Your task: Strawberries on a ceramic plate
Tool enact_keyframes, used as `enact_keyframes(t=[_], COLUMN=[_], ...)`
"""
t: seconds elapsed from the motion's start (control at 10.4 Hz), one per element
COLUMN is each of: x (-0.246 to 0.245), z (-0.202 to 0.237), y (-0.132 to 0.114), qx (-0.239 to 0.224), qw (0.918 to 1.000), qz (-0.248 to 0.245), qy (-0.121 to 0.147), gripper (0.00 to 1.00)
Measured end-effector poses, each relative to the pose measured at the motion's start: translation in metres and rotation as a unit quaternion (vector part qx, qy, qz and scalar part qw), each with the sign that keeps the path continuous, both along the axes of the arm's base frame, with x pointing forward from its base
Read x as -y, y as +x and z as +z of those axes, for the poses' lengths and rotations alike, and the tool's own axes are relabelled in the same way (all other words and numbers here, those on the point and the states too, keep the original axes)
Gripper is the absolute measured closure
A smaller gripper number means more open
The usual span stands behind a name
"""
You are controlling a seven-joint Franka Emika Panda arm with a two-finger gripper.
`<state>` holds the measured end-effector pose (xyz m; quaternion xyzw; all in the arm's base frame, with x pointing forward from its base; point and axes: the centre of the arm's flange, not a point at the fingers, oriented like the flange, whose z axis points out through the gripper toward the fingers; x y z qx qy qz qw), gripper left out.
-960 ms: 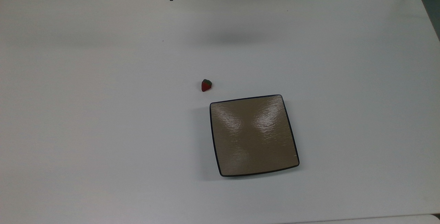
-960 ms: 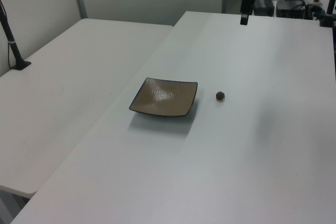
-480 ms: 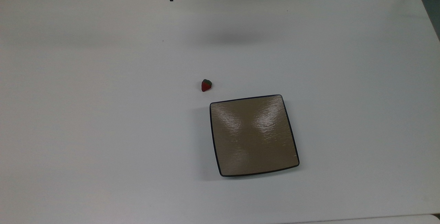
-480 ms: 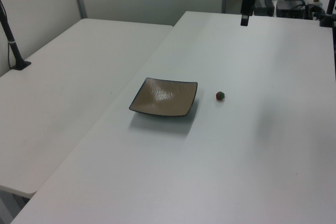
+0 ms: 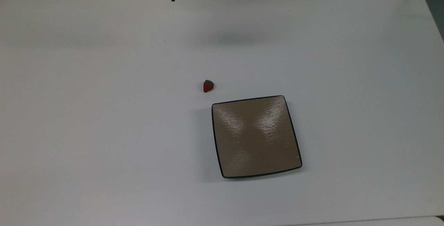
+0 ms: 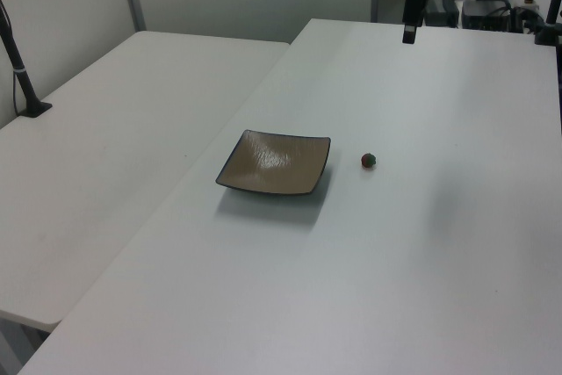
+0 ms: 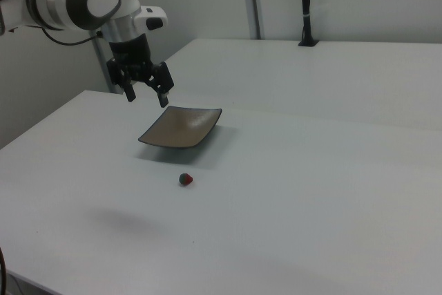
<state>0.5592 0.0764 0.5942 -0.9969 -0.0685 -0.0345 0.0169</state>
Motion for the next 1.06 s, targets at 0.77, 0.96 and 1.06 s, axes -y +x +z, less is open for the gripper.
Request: enact_keyframes(t=[0.77, 0.96, 1.06], x=[-0.010, -0.015, -0.017], z=[-0.030, -0.039, -0.044], y=[-0.004, -0.003, -0.002], qx=[-0.030, -0.036, -0.034], qw=[0.9995, 0.9991, 0.9989], qz=[0.012, 0.022, 0.032], qy=[-0.004, -0.006, -0.006], gripper=[0.00, 0.00, 0.00])
